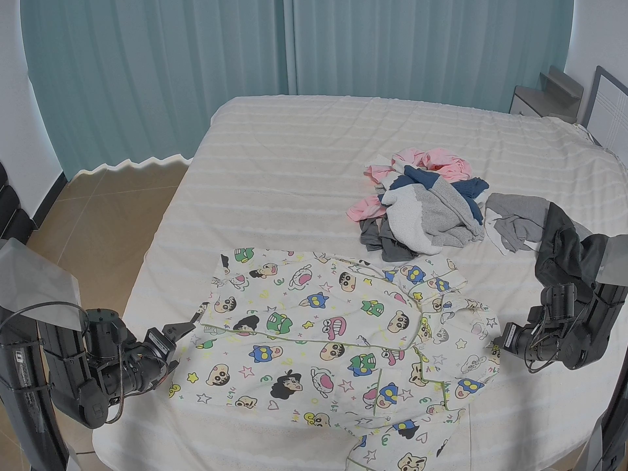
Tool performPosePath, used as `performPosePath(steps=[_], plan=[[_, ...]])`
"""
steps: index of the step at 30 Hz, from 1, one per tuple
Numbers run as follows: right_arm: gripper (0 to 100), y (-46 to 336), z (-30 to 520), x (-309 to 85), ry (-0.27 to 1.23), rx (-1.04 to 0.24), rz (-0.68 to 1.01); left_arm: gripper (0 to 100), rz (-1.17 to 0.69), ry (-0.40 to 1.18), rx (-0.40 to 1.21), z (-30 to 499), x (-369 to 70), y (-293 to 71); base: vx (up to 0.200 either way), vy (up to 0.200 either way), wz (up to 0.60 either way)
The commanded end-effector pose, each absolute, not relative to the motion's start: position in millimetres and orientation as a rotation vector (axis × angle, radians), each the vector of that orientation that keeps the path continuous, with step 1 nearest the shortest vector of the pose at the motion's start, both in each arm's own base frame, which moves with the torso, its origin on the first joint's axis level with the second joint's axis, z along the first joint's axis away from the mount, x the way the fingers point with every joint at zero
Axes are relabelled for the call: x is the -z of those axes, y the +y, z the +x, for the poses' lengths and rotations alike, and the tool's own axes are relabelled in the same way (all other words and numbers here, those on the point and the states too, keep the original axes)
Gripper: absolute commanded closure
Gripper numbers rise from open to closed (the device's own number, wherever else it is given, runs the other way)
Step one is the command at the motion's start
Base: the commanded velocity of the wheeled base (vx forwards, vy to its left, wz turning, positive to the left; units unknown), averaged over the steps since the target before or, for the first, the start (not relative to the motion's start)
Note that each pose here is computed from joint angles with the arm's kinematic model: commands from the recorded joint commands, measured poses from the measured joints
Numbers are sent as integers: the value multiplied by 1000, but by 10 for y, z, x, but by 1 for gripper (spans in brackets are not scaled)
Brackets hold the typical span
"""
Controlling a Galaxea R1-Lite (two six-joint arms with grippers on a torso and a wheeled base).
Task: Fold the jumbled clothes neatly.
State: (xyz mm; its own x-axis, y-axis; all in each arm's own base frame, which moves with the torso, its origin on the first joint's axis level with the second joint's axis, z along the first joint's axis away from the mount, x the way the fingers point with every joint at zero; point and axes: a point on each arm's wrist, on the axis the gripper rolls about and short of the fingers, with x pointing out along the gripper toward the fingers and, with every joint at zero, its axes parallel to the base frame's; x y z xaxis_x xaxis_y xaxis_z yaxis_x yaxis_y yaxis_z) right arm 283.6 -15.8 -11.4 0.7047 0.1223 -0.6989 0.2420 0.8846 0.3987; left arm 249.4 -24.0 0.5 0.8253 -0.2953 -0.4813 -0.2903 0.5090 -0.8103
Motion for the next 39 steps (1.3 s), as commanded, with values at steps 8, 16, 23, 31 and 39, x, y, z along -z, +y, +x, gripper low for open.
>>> performPosePath(steps=[8,16,23,31,39], plan=[[100,-255,2842,102,760,97,503,0,-1056,623,15,2490,-14,-248,0,0,0],[0,-262,2825,122,770,102,505,0,-1056,622,17,2494,-15,-249,0,0,0],[0,-260,2812,19,736,95,512,0,-1049,548,62,2606,-137,-265,0,0,0],[0,-115,2651,-363,642,38,541,0,-886,346,227,3077,-501,-452,0,0,0],[0,327,2229,-668,614,-144,499,0,-727,494,192,4159,-607,-651,0,0,0]])
